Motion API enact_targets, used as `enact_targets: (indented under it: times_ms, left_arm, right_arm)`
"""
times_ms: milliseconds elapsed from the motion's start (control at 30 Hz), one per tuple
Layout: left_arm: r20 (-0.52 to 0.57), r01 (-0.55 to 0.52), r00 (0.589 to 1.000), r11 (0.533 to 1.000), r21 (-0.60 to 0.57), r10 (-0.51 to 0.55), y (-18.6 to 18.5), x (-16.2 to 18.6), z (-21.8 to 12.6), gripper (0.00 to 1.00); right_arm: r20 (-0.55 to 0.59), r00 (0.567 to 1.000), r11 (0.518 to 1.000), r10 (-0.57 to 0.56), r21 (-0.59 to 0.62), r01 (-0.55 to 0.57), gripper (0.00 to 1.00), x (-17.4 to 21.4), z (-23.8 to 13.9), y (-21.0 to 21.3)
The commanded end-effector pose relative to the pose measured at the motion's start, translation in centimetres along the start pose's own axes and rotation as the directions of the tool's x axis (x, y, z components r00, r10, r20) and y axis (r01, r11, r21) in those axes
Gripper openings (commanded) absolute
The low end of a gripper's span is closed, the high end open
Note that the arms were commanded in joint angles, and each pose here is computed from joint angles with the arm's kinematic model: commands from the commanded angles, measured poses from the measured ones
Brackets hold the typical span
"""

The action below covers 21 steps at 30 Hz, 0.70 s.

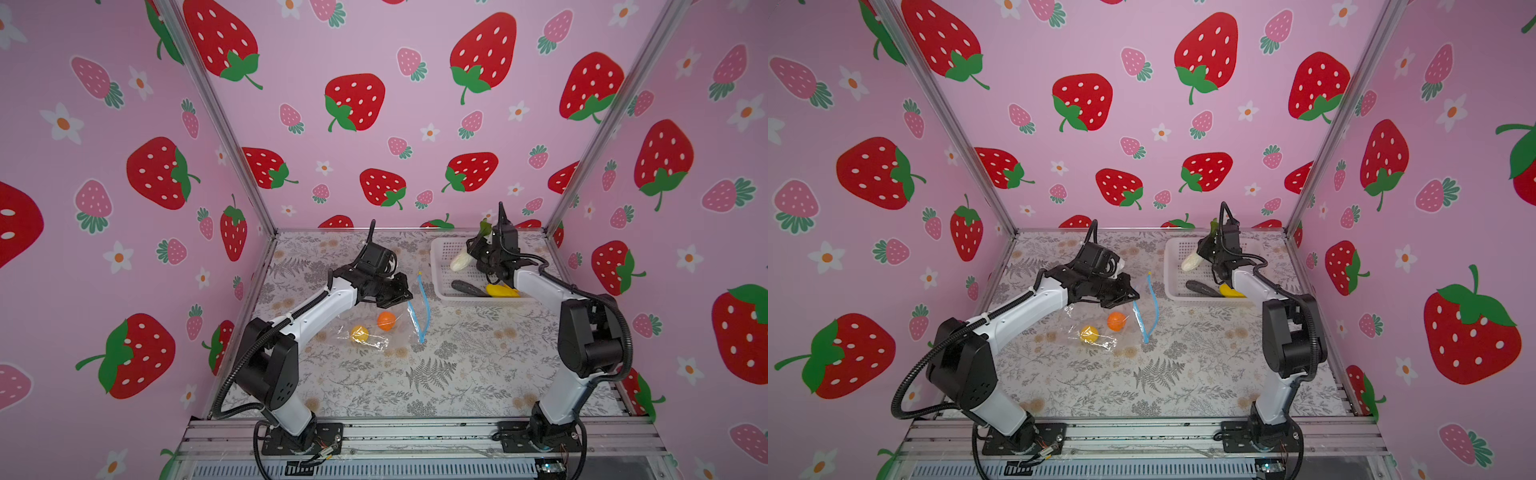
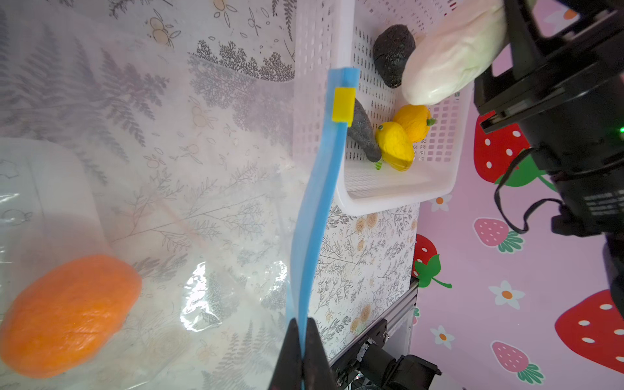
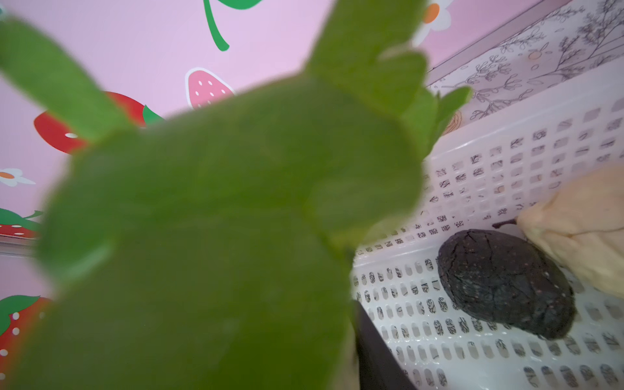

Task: Place the food in the zip-top bag and seal the zipper
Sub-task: 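Grasp the white eggplant by its leafy top with the right gripper and lift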

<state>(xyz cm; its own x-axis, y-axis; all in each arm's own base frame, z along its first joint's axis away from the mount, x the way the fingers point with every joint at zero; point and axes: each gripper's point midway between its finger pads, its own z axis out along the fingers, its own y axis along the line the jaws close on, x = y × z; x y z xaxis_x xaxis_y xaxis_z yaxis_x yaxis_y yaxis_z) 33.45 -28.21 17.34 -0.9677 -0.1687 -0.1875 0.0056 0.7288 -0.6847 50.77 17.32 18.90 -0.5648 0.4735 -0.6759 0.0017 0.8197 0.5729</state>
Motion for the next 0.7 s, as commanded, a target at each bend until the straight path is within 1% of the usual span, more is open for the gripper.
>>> enact_targets:
  times_ms: [0, 233, 400, 500, 667]
  left_arm:
    - [0.012, -0.013, 1.000, 0.999, 0.042, 0.012, -1.8, -0.9, -0.7, 0.00]
    - [0.005, 0.025, 1.000, 0.997, 0.071, -0.026, -2.5, -1.3, -0.5, 0.00]
    - [0.030, 0.036, 0.999, 0.996, 0.081, -0.038, -3.3, -2.2, -1.1, 0.00]
    - [0.040, 0.034, 0.998, 0.996, 0.080, -0.038, -3.6, -2.6, -1.3, 0.00]
    - [0.065, 0.038, 0.997, 0.995, 0.089, -0.044, -4.4, -3.2, -2.0, 0.00]
  right_arm:
    - [0.071, 0.997, 1.000, -0.029, -0.010, 0.030, 0.39, -1.8, -2.0, 1.0]
    - [0.114, 0.993, 0.998, -0.023, -0.057, 0.029, 0.39, -1.8, -4.6, 1.9]
    - [0.144, 0.989, 0.993, -0.033, -0.109, 0.049, 0.39, -2.0, -6.4, 3.9]
    - [0.180, 0.983, 0.988, -0.038, -0.141, 0.064, 0.38, -2.5, -8.6, 5.4]
    - [0.209, 0.977, 0.974, -0.051, -0.206, 0.095, 0.38, -1.3, -11.7, 8.2]
